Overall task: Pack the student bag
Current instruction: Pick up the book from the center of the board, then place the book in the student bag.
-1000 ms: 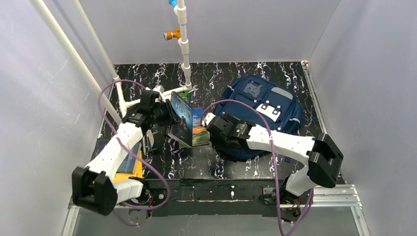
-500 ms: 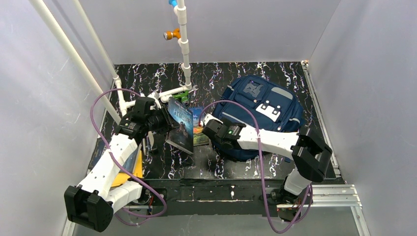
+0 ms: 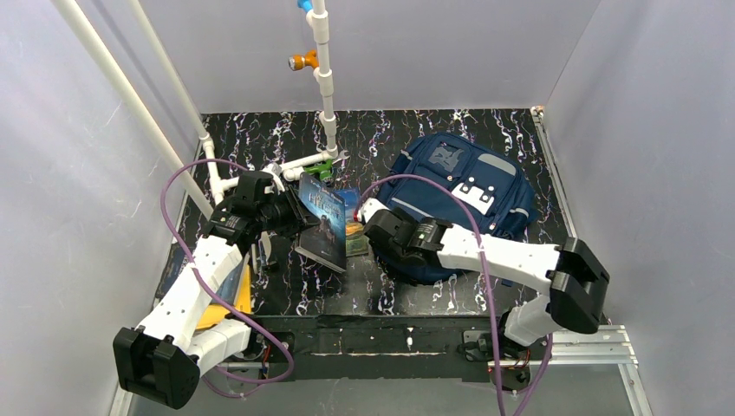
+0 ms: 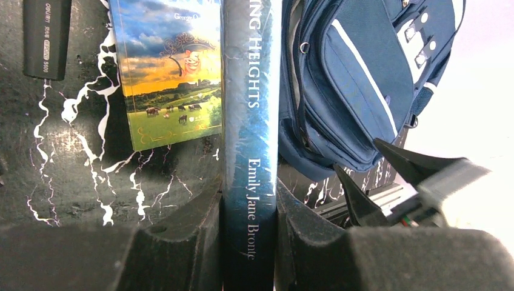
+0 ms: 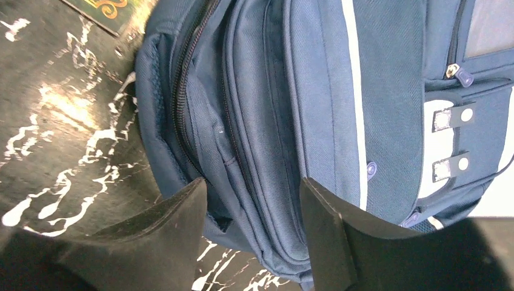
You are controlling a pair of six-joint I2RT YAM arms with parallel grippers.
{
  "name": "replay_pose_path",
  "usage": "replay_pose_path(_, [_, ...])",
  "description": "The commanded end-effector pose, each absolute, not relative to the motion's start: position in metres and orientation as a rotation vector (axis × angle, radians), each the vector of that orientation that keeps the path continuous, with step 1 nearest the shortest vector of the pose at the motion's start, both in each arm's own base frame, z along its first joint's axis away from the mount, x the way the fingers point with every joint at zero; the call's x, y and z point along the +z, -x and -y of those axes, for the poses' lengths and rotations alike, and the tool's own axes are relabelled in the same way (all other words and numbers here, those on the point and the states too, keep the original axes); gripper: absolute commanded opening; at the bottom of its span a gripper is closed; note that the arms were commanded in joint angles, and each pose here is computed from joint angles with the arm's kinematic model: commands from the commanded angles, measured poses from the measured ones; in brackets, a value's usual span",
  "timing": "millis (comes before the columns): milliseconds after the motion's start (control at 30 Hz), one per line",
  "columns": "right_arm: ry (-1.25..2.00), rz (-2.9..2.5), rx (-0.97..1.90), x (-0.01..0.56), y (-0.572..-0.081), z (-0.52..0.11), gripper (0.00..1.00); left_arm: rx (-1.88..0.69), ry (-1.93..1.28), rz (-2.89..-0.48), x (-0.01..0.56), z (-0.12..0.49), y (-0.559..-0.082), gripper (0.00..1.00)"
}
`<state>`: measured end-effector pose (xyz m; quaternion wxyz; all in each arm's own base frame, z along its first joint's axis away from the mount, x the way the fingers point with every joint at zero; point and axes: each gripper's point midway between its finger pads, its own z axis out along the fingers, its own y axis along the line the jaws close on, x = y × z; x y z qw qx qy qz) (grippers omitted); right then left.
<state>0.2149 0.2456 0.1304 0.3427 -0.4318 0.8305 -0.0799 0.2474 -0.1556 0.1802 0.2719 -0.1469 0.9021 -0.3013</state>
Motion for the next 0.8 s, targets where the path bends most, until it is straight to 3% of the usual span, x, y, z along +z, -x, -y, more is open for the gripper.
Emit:
replay_pose_path(0, [1.17,-2.168,-0.341,0.111,-0.22,-0.236,0.62,-0.945,0.336,-2.293,0.223,0.169,-0.251,0.0])
replay_pose_path(400, [1.241,-2.17,-0.435,0.082,-0.227,-0.239,0.64,-0.962,0.35,-2.292,0.223,0.168,-0.245,0.0])
replay_pose_path(467, [1.202,-2.146,-0.509,0.084,-0.233,-0.232,0.56,-0.962,0.35,-2.291,0.223,0.168,-0.245,0.0])
replay_pose_path(700, [0.938,-2.022,-0.681,0.129,-0.261,-0.22,0.01,-0.992,0.357,-2.296,0.223,0.171,-0.242,0.0])
replay_pose_path(767, [0.873,-2.017,-0.584,0.163,-0.262,-0.23,0.01,-1.02,0.359,-2.294,0.225,0.174,-0.241,0.0])
